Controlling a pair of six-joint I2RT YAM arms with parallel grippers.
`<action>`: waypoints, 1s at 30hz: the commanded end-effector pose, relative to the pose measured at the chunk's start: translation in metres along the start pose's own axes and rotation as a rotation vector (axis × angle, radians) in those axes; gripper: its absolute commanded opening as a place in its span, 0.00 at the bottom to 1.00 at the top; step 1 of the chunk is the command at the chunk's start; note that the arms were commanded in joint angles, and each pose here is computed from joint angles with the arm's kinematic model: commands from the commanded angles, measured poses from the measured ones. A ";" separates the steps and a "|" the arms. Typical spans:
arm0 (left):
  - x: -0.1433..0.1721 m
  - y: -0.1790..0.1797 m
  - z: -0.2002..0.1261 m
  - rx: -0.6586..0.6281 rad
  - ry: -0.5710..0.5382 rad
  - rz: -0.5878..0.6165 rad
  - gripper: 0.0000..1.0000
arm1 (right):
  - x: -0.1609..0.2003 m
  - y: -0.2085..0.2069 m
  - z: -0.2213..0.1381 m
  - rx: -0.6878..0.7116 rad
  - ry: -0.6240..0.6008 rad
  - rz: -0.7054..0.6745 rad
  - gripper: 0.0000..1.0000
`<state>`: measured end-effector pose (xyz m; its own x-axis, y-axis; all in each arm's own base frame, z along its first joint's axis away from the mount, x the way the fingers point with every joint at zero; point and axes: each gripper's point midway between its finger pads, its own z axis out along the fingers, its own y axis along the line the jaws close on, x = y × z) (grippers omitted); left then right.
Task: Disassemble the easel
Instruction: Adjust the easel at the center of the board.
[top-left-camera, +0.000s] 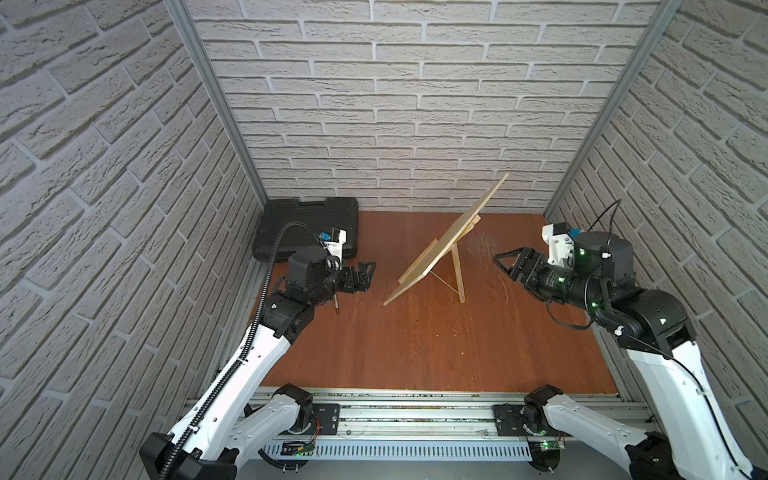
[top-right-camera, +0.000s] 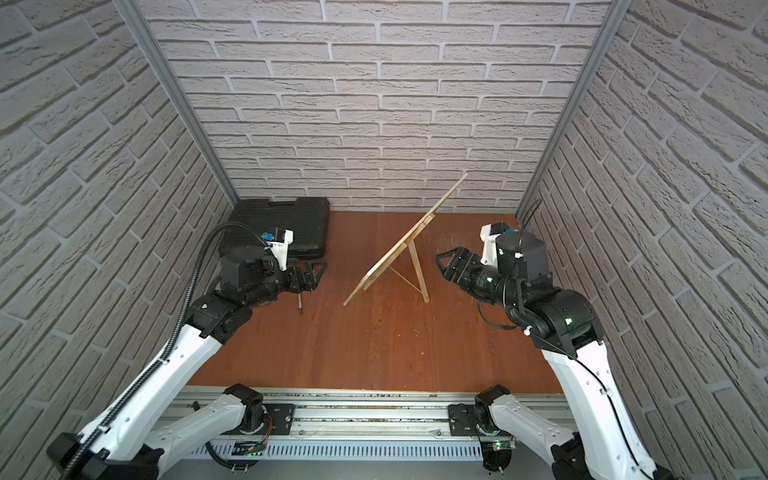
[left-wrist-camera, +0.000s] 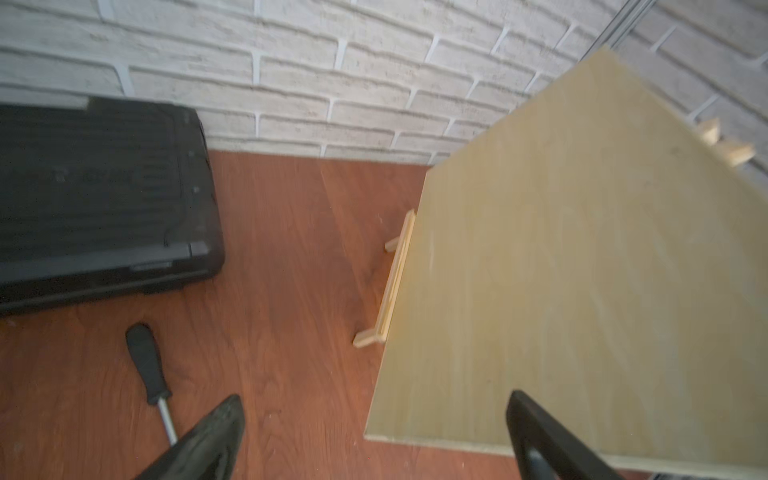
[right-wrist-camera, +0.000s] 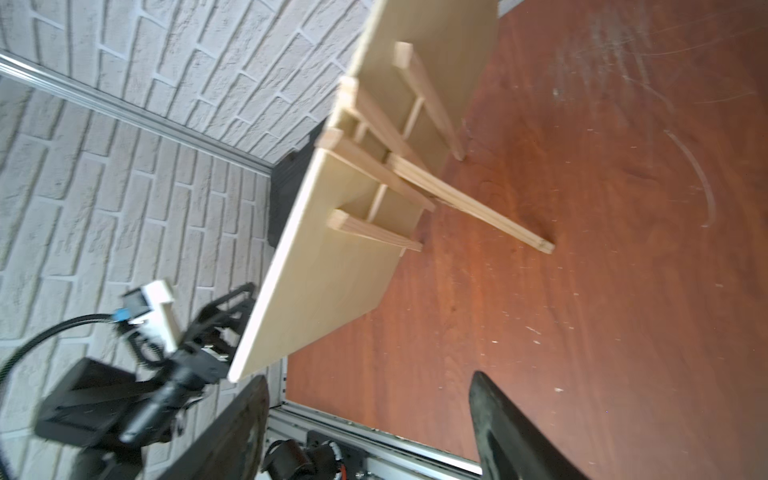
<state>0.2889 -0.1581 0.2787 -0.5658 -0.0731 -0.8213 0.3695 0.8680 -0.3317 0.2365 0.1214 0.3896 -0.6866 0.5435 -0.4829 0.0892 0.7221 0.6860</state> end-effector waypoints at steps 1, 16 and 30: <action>0.034 0.015 0.009 -0.058 0.121 -0.005 0.96 | 0.009 -0.003 0.026 0.163 0.033 0.043 0.76; 0.046 0.014 0.013 -0.064 0.165 -0.015 0.94 | 0.036 0.058 0.112 0.267 0.095 0.038 0.74; 0.047 0.010 0.013 -0.045 0.159 -0.030 0.93 | 0.026 0.053 0.140 0.346 0.067 0.087 0.49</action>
<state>0.2781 -0.1556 0.2274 -0.6973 -0.0182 -0.7165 0.3036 0.8981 -0.3182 0.3186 0.2383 0.3416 -0.7281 0.5640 -0.3896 0.3429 0.7918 0.5054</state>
